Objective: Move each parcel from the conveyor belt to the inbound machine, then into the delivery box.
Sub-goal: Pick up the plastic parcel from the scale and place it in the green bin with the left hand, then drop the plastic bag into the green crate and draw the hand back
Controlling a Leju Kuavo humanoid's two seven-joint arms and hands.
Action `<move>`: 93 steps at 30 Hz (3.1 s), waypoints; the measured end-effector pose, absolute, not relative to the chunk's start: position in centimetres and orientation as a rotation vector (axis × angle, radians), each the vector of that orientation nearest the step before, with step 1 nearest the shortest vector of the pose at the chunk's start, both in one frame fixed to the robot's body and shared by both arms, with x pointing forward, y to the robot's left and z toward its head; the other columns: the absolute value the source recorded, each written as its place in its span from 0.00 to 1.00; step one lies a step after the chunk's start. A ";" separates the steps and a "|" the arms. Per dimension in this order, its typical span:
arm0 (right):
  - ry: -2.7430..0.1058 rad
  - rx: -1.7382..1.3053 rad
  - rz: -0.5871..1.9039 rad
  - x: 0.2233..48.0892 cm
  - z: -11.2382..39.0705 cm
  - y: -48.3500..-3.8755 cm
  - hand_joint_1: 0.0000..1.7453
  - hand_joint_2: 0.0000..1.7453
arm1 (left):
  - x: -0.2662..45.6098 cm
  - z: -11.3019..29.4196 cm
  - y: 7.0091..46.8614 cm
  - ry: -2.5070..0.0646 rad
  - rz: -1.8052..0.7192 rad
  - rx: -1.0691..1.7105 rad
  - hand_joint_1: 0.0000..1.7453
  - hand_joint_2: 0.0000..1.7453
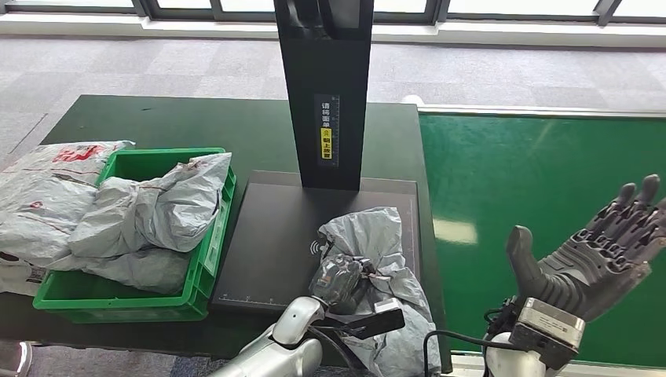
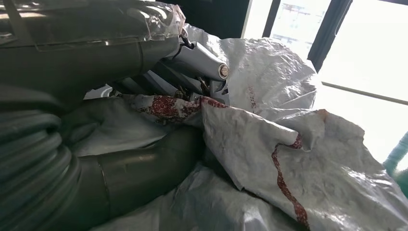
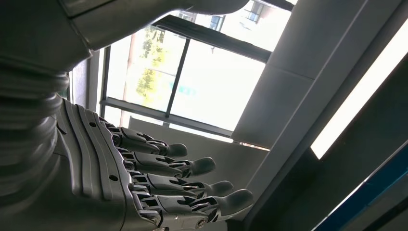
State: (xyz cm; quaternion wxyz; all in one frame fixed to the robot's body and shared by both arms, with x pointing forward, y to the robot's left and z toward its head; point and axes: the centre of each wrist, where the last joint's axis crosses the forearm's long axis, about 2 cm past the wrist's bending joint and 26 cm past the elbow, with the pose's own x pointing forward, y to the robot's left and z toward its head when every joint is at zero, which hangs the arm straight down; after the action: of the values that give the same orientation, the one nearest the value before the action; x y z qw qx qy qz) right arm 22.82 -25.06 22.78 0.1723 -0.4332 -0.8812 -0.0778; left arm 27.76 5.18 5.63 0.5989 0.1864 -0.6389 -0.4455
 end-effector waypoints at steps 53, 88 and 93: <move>-2.469 -1.255 -0.236 22.6 22.4 -25.9 0.00 1.00 | 29.3 16.6 28.8 -1.859 -0.088 1.466 1.00 1.00; -2.465 -1.247 -0.232 22.7 22.2 -25.8 0.00 1.00 | 28.4 9.6 36.3 -1.565 0.203 1.540 0.00 1.00; -2.458 -1.243 -0.226 22.8 22.0 -25.7 0.00 1.00 | 28.0 9.7 36.5 -1.568 0.258 1.544 0.00 1.00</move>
State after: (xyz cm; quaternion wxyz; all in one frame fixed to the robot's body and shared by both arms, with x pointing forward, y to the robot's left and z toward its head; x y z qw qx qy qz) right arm 22.78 -25.71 21.99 0.1879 -0.4417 -0.8736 -0.0804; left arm 27.95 36.52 9.70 0.4465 0.6236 -0.6332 0.1041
